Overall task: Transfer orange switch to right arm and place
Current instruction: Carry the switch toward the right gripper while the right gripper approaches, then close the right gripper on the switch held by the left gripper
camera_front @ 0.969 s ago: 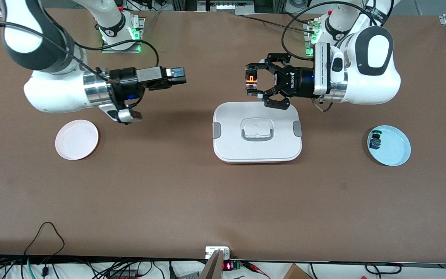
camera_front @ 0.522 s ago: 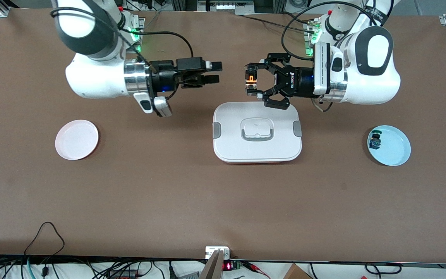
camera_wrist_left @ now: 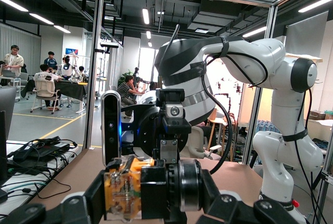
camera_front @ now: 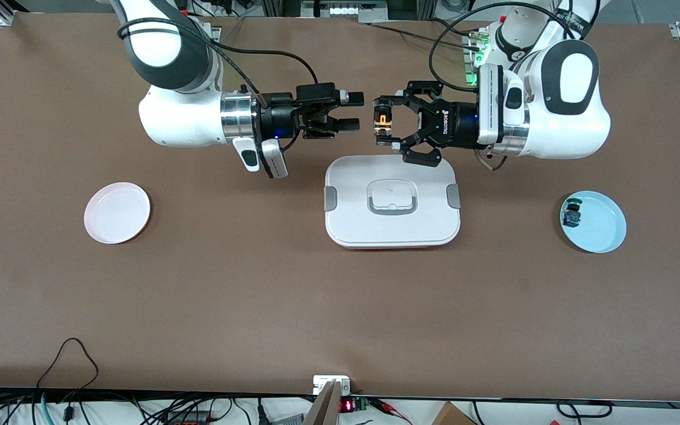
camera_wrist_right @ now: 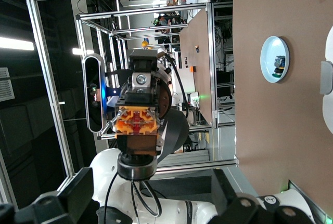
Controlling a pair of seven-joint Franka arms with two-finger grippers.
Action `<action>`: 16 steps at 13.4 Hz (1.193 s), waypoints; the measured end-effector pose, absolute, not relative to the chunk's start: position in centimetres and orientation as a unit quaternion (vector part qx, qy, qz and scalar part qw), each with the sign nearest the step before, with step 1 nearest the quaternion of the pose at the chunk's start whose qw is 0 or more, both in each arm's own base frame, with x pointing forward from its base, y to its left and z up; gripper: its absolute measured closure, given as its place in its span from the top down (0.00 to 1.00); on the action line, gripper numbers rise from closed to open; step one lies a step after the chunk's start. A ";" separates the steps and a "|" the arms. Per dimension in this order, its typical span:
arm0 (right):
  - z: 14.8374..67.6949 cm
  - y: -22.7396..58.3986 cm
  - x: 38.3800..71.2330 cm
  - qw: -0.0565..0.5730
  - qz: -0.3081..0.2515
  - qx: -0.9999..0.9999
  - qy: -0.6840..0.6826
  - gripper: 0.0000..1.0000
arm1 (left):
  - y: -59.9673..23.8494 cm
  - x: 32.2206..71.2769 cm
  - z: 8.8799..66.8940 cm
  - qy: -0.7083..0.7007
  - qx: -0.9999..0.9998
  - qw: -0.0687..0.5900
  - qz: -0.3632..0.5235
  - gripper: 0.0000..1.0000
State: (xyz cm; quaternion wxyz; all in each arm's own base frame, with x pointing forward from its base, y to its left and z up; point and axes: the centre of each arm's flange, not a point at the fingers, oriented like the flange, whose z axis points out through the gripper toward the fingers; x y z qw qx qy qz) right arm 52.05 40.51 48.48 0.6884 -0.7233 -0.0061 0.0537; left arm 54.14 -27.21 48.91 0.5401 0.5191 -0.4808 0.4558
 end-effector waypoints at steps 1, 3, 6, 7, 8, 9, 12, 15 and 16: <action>48.5 40.6 52.0 0.689 0.048 -0.723 -0.012 1.00 | -27.2 54.1 48.9 -0.481 0.519 0.540 0.456 0.72; 48.4 40.6 52.0 0.690 0.043 -0.723 -0.015 1.00 | -27.2 54.1 48.9 -0.481 0.519 0.540 0.456 0.72; 48.1 40.8 52.6 0.706 0.031 -0.707 0.011 1.00 | -27.2 54.1 48.9 -0.481 0.519 0.540 0.456 0.72; 47.9 41.1 52.6 0.710 0.026 -0.704 0.014 1.00 | -27.2 54.1 48.9 -0.481 0.519 0.540 0.456 0.72; 47.6 41.5 52.6 0.711 0.023 -0.703 0.013 1.00 | -27.2 54.1 48.9 -0.481 0.519 0.540 0.456 0.72; 47.4 41.8 52.7 0.711 0.022 -0.703 0.012 1.00 | -27.2 54.1 48.9 -0.481 0.519 0.540 0.456 0.72; 47.5 42.1 53.0 0.711 0.016 -0.703 0.010 1.00 | -27.2 54.1 48.9 -0.481 0.519 0.540 0.456 0.72; 47.7 42.2 53.0 0.711 0.016 -0.702 0.010 1.00 | -27.2 54.1 48.9 -0.481 0.519 0.540 0.456 0.72; 47.7 42.4 52.8 0.712 0.016 -0.702 0.011 1.00 | -27.2 54.1 48.9 -0.481 0.519 0.540 0.456 0.72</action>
